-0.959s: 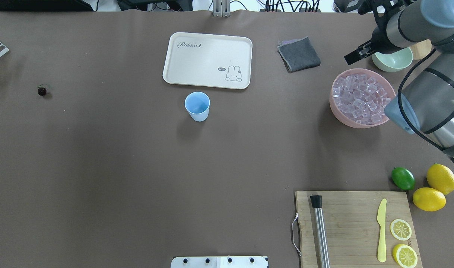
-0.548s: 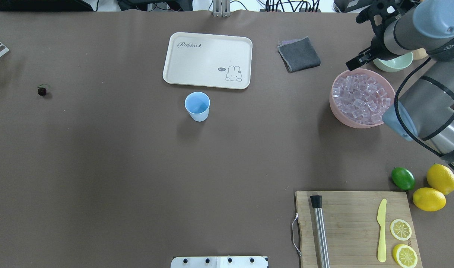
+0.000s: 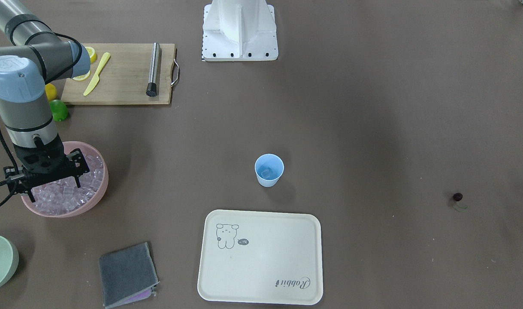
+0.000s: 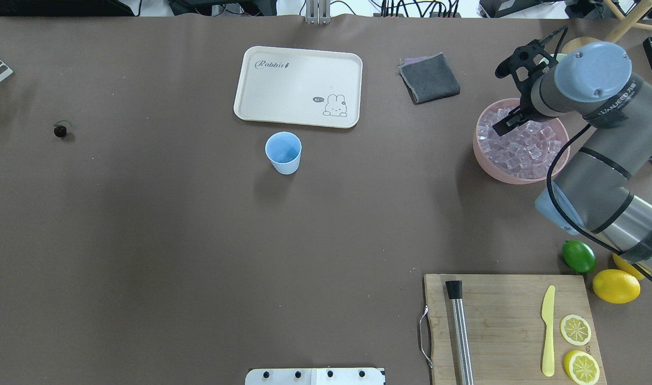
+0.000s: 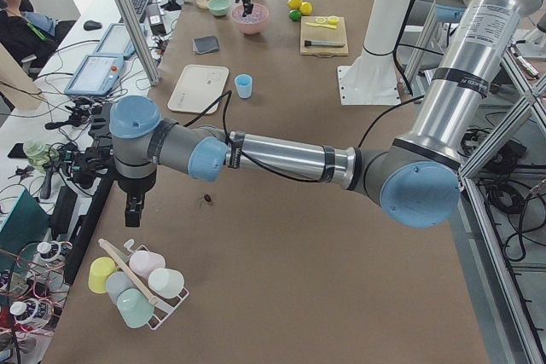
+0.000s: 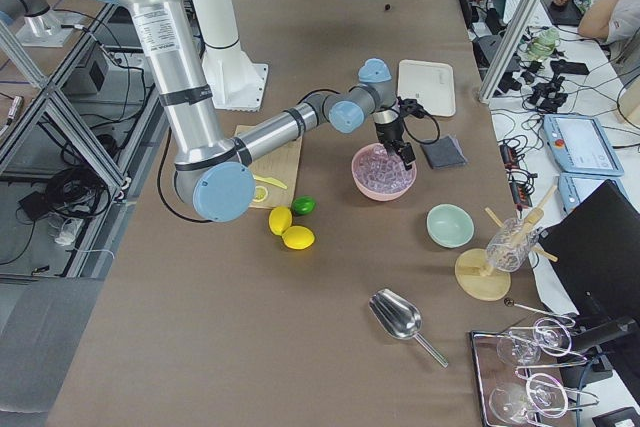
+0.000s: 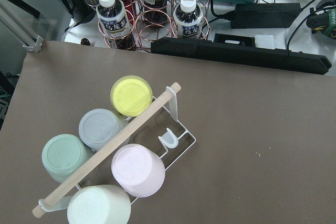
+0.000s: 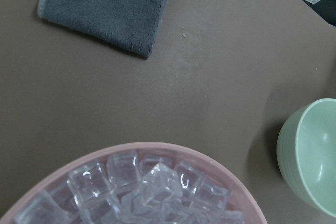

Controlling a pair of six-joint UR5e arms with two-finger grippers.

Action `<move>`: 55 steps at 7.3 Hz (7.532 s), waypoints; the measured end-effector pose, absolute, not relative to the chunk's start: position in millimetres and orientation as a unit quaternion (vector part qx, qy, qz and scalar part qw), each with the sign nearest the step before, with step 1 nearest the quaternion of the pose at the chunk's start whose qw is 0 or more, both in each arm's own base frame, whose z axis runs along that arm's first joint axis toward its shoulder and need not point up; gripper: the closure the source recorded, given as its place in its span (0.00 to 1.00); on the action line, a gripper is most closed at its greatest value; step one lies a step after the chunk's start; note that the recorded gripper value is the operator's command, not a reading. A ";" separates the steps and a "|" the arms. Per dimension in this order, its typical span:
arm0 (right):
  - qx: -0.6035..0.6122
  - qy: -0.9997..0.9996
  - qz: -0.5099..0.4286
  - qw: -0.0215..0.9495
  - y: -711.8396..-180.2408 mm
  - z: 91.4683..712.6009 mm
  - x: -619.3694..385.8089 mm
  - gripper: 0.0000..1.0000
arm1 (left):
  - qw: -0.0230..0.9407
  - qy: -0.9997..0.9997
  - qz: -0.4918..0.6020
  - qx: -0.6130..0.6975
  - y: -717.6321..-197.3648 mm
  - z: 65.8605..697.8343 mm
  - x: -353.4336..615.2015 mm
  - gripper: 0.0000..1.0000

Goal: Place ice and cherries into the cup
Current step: 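Lower the right gripper into the bowl and grasp another ice cube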

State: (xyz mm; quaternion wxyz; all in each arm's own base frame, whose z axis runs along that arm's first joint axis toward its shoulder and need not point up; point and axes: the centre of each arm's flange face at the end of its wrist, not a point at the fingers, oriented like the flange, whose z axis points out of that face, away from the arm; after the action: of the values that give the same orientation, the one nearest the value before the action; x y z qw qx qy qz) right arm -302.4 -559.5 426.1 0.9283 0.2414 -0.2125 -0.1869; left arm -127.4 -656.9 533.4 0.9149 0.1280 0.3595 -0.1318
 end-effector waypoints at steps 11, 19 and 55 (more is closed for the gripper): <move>0.202 -0.245 -0.156 0.935 -562.6 434.5 -319.7 0.55 | 0.915 0.359 -0.129 0.132 -656.7 532.1 -127.3 0.02; 0.191 -0.277 -0.155 0.929 -571.8 427.6 -295.0 0.20 | 0.912 0.362 -0.127 0.146 -643.8 549.0 -125.2 0.02; 0.163 -0.303 -0.157 0.926 -594.9 426.6 -308.1 1.00 | 0.913 0.362 -0.118 0.147 -651.2 543.5 -116.1 0.02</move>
State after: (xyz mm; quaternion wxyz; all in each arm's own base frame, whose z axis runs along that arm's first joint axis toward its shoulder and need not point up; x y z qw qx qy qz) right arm -308.1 -594.9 426.6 0.9259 0.1630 -0.3025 -0.1568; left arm -116.1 -651.2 543.5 0.9131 0.1467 0.3615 -0.1181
